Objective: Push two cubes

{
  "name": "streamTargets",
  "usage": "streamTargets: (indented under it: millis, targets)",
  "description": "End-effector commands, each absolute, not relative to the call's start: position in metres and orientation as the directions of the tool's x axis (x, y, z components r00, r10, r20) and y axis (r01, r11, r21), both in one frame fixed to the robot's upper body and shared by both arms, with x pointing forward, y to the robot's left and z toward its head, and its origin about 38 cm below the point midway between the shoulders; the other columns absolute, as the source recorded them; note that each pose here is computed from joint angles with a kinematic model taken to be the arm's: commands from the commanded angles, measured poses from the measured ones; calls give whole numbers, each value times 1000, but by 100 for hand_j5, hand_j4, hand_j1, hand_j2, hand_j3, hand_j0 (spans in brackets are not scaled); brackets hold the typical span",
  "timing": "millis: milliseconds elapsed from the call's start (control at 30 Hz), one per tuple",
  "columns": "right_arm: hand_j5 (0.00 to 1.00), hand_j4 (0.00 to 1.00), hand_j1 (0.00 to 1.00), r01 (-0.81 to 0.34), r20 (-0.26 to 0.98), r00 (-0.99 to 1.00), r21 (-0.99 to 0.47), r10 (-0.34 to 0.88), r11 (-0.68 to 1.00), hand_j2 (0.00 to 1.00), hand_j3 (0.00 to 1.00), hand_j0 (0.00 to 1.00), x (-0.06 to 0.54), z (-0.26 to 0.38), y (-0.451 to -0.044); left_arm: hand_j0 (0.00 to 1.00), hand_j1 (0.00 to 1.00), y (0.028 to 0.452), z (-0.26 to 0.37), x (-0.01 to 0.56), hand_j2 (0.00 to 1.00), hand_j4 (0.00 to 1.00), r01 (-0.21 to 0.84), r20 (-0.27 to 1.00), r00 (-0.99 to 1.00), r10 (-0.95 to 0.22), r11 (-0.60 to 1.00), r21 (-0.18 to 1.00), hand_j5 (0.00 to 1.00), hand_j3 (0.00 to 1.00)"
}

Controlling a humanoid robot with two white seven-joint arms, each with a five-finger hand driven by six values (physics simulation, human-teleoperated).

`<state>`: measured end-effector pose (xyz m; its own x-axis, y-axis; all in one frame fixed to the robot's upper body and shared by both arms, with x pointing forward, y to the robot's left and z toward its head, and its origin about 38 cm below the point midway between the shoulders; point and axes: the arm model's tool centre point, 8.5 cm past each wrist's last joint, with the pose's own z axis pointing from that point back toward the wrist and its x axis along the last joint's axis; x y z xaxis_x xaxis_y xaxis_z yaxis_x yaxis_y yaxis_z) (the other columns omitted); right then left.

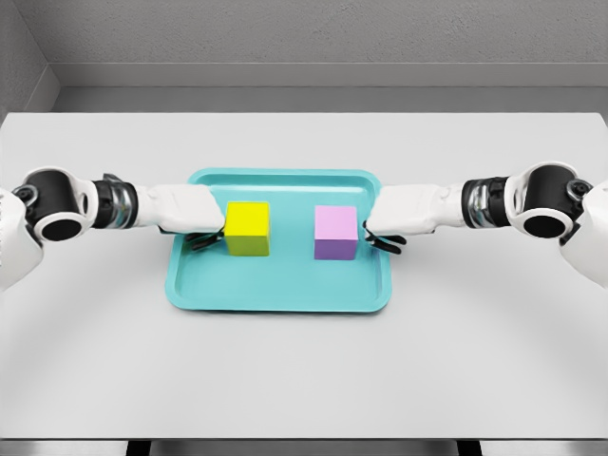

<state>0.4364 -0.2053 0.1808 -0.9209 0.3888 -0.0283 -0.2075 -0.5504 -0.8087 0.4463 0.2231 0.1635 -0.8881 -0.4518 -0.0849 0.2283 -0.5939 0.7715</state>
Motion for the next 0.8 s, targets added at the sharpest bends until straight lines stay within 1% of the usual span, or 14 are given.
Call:
streamTargets:
  millis: [0, 100, 200, 333, 567, 667, 767]
  targets:
    - [0, 0, 0, -230, -17, -913, -805, 409, -547, 0, 0, 0, 440, 177, -209, 1, 1, 218, 161, 446, 1, 1, 214, -97, -895, -436, -607, 765, 1, 1]
    - [0, 0, 0, -230, -17, -911, -806, 411, -544, 0, 0, 0, 443, 177, -207, 1, 1, 215, 160, 448, 1, 1, 210, -103, -894, -436, -610, 764, 1, 1]
    - [0, 0, 0, -226, -14, -918, -802, 395, -553, 0, 0, 0, 443, 175, -200, 2, 2, 241, 167, 469, 2, 2, 261, -110, -849, -517, -591, 763, 2, 2]
    - [0, 0, 0, -217, -21, -924, -794, 383, -568, 0, 0, 0, 444, 171, -193, 2, 2, 243, 168, 471, 2, 2, 266, -110, -844, -526, -586, 765, 2, 2]
    - [0, 0, 0, -185, -45, -930, -800, 365, -571, 0, 0, 0, 447, 180, -184, 2, 2, 220, 164, 470, 2, 2, 252, -89, -863, -498, -574, 779, 2, 2]
    - [0, 0, 0, -177, -39, -937, -804, 348, -567, 0, 0, 0, 445, 179, -174, 2, 2, 219, 164, 470, 2, 2, 251, -87, -864, -496, -573, 780, 2, 2]
    - [0, 0, 0, -161, -39, -946, -806, 321, -570, 0, 0, 0, 444, 179, -161, 2, 2, 208, 162, 469, 2, 2, 244, -78, -873, -482, -568, 786, 2, 2]
